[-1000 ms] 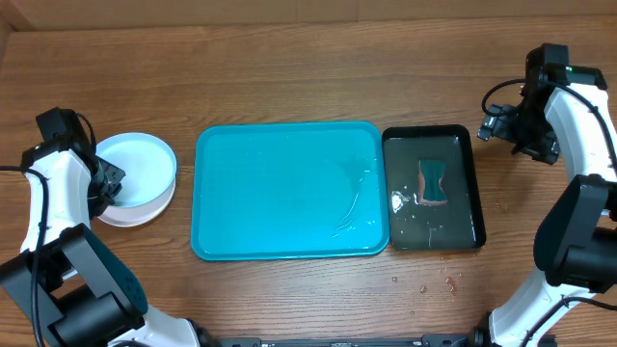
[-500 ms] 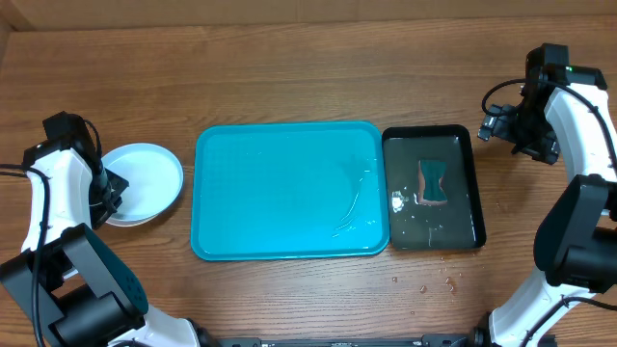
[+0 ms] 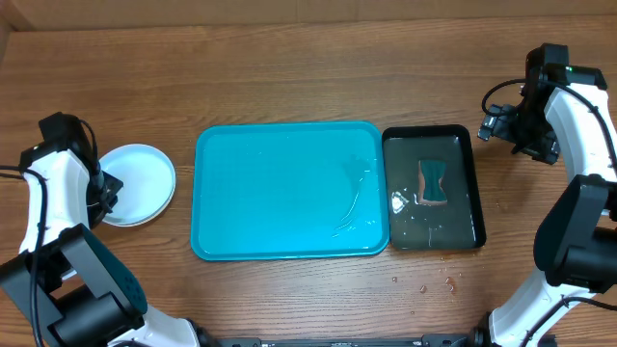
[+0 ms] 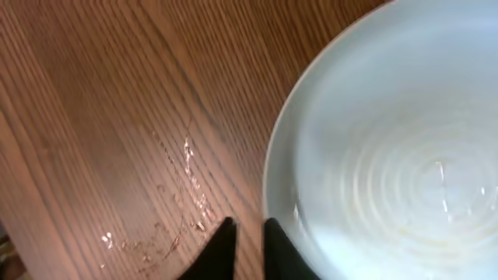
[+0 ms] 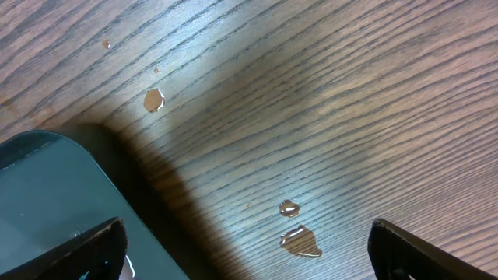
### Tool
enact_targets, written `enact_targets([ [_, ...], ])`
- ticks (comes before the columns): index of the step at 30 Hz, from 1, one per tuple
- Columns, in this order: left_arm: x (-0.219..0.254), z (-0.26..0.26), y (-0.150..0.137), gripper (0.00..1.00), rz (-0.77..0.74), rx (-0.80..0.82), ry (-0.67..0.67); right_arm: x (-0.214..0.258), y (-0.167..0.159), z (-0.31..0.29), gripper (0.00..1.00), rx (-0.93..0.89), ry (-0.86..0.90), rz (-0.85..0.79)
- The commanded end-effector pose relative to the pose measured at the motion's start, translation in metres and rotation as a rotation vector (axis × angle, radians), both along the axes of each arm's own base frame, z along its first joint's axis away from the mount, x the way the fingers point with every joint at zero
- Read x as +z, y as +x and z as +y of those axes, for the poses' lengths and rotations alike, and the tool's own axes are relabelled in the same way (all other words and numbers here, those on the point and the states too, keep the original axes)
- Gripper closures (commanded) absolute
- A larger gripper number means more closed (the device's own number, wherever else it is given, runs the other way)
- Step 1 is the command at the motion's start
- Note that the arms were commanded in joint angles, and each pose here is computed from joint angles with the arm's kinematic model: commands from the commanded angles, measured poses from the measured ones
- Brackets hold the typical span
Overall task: Clean dirty plates on tray and stack at the side
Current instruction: 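Release the white plate and raise the left gripper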
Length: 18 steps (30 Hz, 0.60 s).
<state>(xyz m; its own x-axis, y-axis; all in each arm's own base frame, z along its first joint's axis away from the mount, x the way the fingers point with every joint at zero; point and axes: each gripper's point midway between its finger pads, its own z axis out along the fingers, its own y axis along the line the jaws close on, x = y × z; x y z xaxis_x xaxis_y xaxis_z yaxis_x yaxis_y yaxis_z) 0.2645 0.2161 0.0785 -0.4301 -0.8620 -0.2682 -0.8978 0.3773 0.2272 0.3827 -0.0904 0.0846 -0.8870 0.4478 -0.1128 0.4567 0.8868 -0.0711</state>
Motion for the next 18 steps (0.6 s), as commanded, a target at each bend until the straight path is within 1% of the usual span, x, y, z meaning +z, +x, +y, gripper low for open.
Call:
enact_targets([
  [1,0.012,0.010,0.005,0.60,-0.052,0.037,0.032,0.011,0.003,-0.003,0.00,-0.009,-0.013,-0.032],
  [2,0.010,0.007,0.008,0.34,-0.068,0.026,0.010,0.011,0.003,-0.003,0.00,-0.009,-0.013,-0.032],
  [3,0.008,0.002,0.013,0.21,-0.086,0.008,-0.020,0.011,0.003,-0.003,0.00,-0.009,-0.013,-0.032],
  [4,0.006,-0.004,0.019,0.16,-0.107,-0.026,-0.061,0.011,0.003,-0.003,0.00,-0.009,-0.013,-0.032],
  [7,0.003,-0.034,0.046,0.13,-0.205,-0.233,-0.226,0.011,0.003,-0.003,0.00,-0.009,-0.013,-0.032],
  [11,0.008,-0.078,0.075,0.09,-0.325,-0.485,-0.392,0.011,0.003,-0.003,0.00,-0.009,-0.013,-0.031],
  [14,0.011,-0.103,0.084,0.09,-0.355,-0.565,-0.450,0.011,0.006,-0.004,0.00,-0.009,-0.015,-0.044],
  [18,0.012,-0.137,0.093,0.09,-0.347,-0.653,-0.485,0.013,0.016,-0.006,0.00,-0.010,-0.023,-0.087],
])
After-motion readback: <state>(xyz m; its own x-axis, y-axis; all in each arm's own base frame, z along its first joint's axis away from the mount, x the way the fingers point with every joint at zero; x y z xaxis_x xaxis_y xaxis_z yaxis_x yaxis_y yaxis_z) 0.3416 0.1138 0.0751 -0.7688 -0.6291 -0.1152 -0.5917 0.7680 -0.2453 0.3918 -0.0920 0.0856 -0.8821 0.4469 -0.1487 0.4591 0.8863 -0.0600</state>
